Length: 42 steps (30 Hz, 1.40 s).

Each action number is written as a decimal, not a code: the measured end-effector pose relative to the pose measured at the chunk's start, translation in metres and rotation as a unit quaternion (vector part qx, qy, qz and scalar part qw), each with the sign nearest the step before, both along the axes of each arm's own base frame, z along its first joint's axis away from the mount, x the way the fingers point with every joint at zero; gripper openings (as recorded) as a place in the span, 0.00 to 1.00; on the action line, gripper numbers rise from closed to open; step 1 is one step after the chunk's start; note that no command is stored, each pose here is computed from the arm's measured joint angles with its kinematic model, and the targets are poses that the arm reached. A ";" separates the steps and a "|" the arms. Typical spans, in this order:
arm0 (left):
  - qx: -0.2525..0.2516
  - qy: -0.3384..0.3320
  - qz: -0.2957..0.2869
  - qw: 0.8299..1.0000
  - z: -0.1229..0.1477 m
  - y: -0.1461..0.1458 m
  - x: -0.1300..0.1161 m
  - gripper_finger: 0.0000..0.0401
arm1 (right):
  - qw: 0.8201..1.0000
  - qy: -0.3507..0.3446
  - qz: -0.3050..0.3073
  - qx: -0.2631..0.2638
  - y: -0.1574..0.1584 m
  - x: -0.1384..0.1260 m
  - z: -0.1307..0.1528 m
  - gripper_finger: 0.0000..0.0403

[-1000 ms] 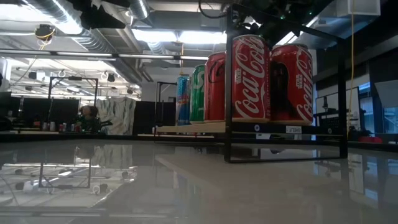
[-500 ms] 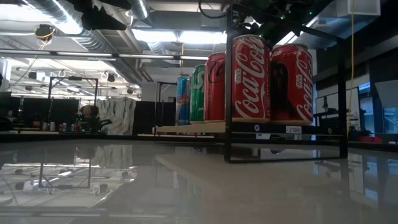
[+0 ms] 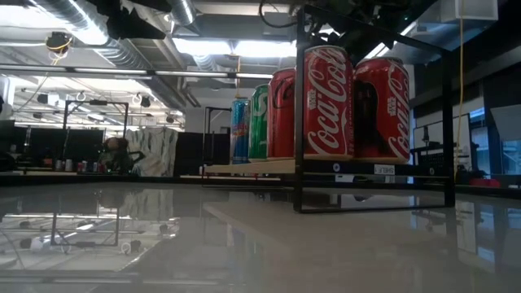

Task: Place canned beverage on shelf
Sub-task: Put the right white-yellow soda can on the shelf

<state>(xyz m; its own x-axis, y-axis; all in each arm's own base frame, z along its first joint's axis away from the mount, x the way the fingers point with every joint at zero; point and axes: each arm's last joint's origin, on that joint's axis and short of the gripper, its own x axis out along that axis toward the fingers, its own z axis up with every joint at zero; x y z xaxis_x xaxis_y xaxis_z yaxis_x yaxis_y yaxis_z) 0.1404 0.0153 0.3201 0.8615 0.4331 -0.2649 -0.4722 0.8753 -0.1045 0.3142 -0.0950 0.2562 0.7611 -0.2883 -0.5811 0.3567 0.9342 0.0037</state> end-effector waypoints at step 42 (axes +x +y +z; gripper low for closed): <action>0.000 0.000 0.000 1.000 0.000 0.000 0.000 0.98 | 1.000 -0.013 0.010 0.004 0.000 0.002 0.007 0.91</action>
<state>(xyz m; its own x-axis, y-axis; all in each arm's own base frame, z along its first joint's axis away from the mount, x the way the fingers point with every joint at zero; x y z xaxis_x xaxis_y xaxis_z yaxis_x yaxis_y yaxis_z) 0.1404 0.0153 0.3201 0.8615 0.4331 -0.2649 -0.4723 0.8751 -0.1052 0.3161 -0.0947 0.2630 0.7819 -0.2670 -0.5633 0.3367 0.9414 0.0212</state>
